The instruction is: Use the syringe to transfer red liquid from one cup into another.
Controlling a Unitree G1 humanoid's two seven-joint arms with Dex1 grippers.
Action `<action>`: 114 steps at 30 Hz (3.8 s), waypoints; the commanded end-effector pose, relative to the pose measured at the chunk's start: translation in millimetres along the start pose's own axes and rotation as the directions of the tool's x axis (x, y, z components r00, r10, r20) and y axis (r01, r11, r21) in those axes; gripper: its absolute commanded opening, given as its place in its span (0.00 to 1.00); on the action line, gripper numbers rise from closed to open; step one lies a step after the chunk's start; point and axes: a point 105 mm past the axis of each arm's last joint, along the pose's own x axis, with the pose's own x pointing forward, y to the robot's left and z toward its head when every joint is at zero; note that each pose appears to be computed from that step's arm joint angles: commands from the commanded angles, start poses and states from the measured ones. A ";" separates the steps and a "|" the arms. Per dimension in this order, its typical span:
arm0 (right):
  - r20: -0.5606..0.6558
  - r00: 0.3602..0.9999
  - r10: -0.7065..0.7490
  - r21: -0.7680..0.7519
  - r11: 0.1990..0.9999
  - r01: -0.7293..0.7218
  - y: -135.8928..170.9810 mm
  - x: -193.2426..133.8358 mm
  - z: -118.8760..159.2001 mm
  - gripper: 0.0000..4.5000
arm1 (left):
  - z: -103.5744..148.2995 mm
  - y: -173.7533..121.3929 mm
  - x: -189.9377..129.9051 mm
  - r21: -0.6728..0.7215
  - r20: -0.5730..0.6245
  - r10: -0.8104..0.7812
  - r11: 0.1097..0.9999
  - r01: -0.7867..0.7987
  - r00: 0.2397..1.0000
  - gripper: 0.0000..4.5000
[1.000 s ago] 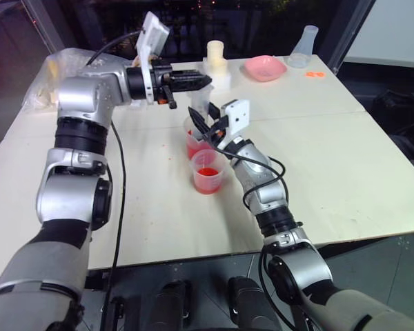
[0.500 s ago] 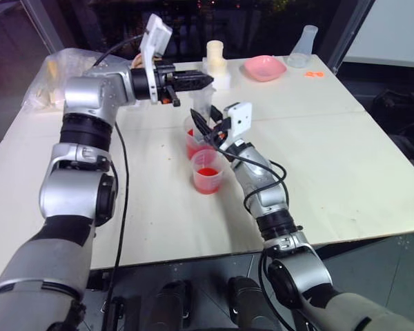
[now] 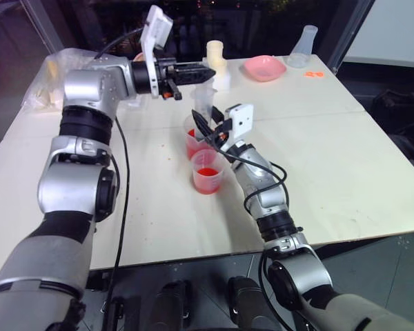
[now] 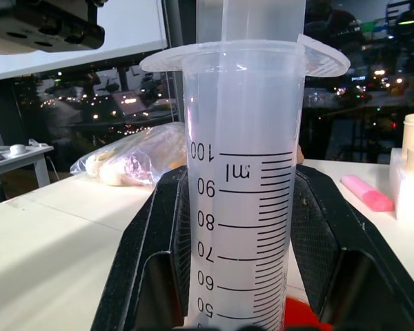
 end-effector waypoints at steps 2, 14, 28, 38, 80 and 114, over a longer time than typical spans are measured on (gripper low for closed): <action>-0.039 0.996 0.085 0.000 0.996 -0.085 23.3 -1.0 -12.4 0.32 | 65.4 -16.0 -7.7 0.173 0.155 -0.025 0.985 -0.002 0.988 0.05; -0.020 0.994 0.105 -0.021 0.994 -0.105 24.4 2.2 -5.3 0.32 | 57.8 -16.9 -6.6 0.160 0.130 -0.033 0.987 0.012 0.991 0.05; 0.048 0.994 0.093 -0.080 0.993 -0.089 16.2 8.9 19.5 0.32 | 36.2 -19.6 -9.5 0.179 0.050 -0.048 0.983 0.038 0.998 0.50; 0.101 0.992 0.073 -0.112 0.992 -0.061 6.0 16.1 39.8 0.32 | 28.6 -8.8 -31.6 0.176 0.041 0.019 0.984 -0.026 0.999 0.50; 0.116 0.992 0.057 -0.145 0.989 -0.040 33.1 -38.2 85.9 0.32 | 23.7 8.1 -65.7 0.101 0.201 0.213 0.966 -0.237 0.956 0.50; 0.057 0.998 0.017 -0.160 0.987 -0.008 32.7 -50.3 59.6 0.32 | 28.0 -41.0 -42.6 -0.014 0.076 -0.065 0.998 0.066 0.995 0.50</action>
